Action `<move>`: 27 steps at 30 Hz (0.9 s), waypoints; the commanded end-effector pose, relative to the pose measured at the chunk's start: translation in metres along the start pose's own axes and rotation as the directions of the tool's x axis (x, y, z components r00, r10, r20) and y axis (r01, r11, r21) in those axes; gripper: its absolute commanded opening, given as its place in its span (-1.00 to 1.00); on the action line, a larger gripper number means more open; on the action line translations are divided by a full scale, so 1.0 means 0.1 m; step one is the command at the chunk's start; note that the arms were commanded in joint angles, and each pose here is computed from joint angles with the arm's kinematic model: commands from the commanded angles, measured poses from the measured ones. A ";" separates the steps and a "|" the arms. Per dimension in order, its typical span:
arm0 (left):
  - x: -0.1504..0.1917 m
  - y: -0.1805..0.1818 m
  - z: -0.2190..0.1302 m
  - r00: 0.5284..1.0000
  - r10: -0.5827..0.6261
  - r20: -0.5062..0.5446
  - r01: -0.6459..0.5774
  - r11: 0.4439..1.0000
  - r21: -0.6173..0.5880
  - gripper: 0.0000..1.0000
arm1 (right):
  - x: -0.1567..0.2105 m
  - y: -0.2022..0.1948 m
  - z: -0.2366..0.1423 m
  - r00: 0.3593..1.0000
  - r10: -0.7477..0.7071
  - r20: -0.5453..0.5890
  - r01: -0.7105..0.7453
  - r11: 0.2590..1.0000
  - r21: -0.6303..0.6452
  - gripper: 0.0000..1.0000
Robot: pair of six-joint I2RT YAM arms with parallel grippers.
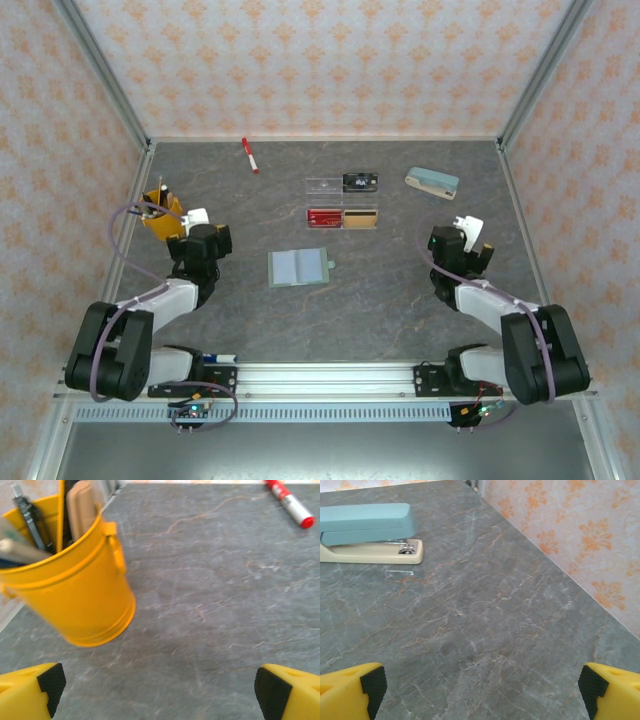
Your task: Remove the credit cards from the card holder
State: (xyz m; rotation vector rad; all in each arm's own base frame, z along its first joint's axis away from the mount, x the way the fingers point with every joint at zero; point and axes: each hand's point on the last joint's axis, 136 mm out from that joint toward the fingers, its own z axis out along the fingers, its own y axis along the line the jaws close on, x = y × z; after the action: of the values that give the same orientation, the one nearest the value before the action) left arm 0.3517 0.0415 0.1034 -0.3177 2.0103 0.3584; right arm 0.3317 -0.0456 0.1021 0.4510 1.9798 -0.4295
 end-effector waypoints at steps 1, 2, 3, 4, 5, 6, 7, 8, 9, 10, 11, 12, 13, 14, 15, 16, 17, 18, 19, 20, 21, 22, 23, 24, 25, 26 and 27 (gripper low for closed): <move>-0.30 -0.15 0.03 0.990 -0.012 0.141 -0.004 0.994 0.107 1.00 | -0.31 0.18 0.01 0.990 0.057 0.127 -0.042 0.993 -0.114 1.00; -0.29 -0.18 0.05 0.989 -0.016 0.144 -0.004 0.991 0.133 1.00 | -0.31 0.20 0.02 0.990 0.059 0.126 -0.042 0.990 -0.135 1.00; -0.26 -0.22 0.06 0.990 -0.013 0.138 -0.009 0.987 0.163 1.00 | -0.32 0.21 0.04 0.990 0.061 0.127 -0.042 0.988 -0.146 1.00; -0.24 -0.24 0.07 0.991 -0.010 0.137 -0.015 0.983 0.183 1.00 | -0.33 0.21 0.05 0.989 0.063 0.131 -0.042 0.987 -0.157 1.00; -0.24 -0.26 0.07 0.990 -0.011 0.141 -0.017 0.981 0.193 1.00 | -0.33 0.22 0.06 0.989 0.065 0.136 -0.041 0.985 -0.166 1.00; -0.22 -0.27 0.07 0.989 -0.011 0.146 -0.018 0.980 0.200 1.00 | -0.35 0.23 0.08 0.988 0.065 0.140 -0.039 0.983 -0.179 1.00; -0.20 -0.27 0.06 0.988 -0.014 0.153 -0.018 0.979 0.203 1.00 | -0.35 0.25 0.09 0.987 0.067 0.143 -0.038 0.980 -0.195 1.00; -0.19 -0.26 0.06 0.987 -0.018 0.161 -0.015 0.979 0.205 1.00 | -0.33 0.26 0.12 0.987 0.073 0.143 -0.042 0.977 -0.209 1.00; -0.18 -0.27 0.06 0.986 -0.022 0.165 -0.014 0.978 0.210 1.00 | -0.30 0.26 0.15 0.987 0.081 0.136 -0.051 0.975 -0.217 1.00; -0.15 -0.27 0.07 0.986 -0.021 0.163 -0.015 0.976 0.215 1.00 | -0.28 0.28 0.18 0.987 0.090 0.130 -0.058 0.972 -0.229 1.00; -0.14 -0.28 0.08 0.987 -0.019 0.159 -0.016 0.976 0.217 1.00 | -0.26 0.30 0.20 0.989 0.086 0.122 -0.054 0.969 -0.241 1.00; -0.13 -0.28 0.09 0.987 -0.020 0.158 -0.015 0.976 0.216 1.00 | -0.25 0.33 0.23 0.990 0.076 0.115 -0.045 0.968 -0.246 1.00; -0.12 -0.27 0.10 0.988 -0.023 0.155 -0.010 0.978 0.207 1.00 | -0.23 0.36 0.26 0.992 0.071 0.108 -0.042 0.967 -0.250 1.00; -0.10 -0.26 0.12 0.988 -0.027 0.152 -0.004 0.980 0.200 1.00 | -0.20 0.38 0.29 0.993 0.066 0.099 -0.039 0.968 -0.250 1.00; -0.09 -0.26 0.15 0.989 -0.027 0.147 -0.002 0.981 0.196 1.00 | -0.18 0.40 0.31 0.994 0.061 0.094 -0.035 0.967 -0.254 1.00; -0.08 -0.26 0.17 0.989 -0.024 0.143 -0.003 0.981 0.192 1.00 | -0.14 0.42 0.33 0.994 0.054 0.090 -0.030 0.966 -0.257 1.00; -0.08 -0.26 0.19 0.991 -0.021 0.132 -0.004 0.982 0.187 1.00 | -0.12 0.42 0.36 0.995 0.053 0.088 -0.029 0.966 -0.256 1.00; -0.07 -0.26 0.20 0.992 -0.020 0.123 -0.003 0.984 0.180 1.00 | -0.13 0.43 0.36 0.994 0.054 0.092 -0.029 0.966 -0.256 1.00; -0.08 -0.26 0.21 0.992 -0.019 0.124 -0.003 0.984 0.181 1.00 | -0.12 0.44 0.36 0.996 0.048 0.080 -0.026 0.965 -0.260 1.00; -0.08 -0.26 0.22 0.993 -0.020 0.119 -0.001 0.984 0.176 1.00 | -0.12 0.44 0.36 0.996 0.045 0.083 -0.022 0.965 -0.261 1.00; -0.08 -0.24 0.24 0.993 -0.024 0.112 0.006 0.987 0.163 1.00 | -0.14 0.44 0.37 0.996 0.045 0.082 -0.023 0.967 -0.256 0.99; -0.09 -0.20 0.28 0.995 -0.024 0.092 0.012 0.991 0.131 1.00 | -0.14 0.42 0.41 0.997 0.047 0.068 -0.030 0.973 -0.230 0.99; -0.10 -0.18 0.31 0.997 -0.017 0.073 0.010 0.994 0.108 1.00 | -0.13 0.39 0.43 0.997 0.055 0.060 -0.040 0.974 -0.221 1.00; -0.09 -0.19 0.31 0.997 -0.020 0.078 0.011 0.993 0.115 1.00 | -0.13 0.39 0.43 0.997 0.057 0.057 -0.043 0.974 -0.223 1.00; -0.09 -0.19 0.31 0.997 -0.016 0.076 0.007 0.993 0.114 1.00 | -0.13 0.39 0.43 0.997 0.057 0.057 -0.043 0.974 -0.224 1.00; -0.10 -0.19 0.31 0.997 -0.018 0.079 0.009 0.994 0.112 1.00 | -0.13 0.39 0.43 0.997 0.057 0.057 -0.043 0.974 -0.224 1.00; -0.10 -0.19 0.31 0.997 -0.018 0.078 0.009 0.994 0.112 1.00 | -0.12 0.39 0.43 0.997 0.056 0.055 -0.042 0.974 -0.223 1.00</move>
State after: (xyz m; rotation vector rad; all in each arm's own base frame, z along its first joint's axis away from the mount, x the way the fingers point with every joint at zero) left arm 0.3882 0.0252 0.0965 -0.1985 1.9366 0.1978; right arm 0.3840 -0.0313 0.0854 0.3189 1.9469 -0.1879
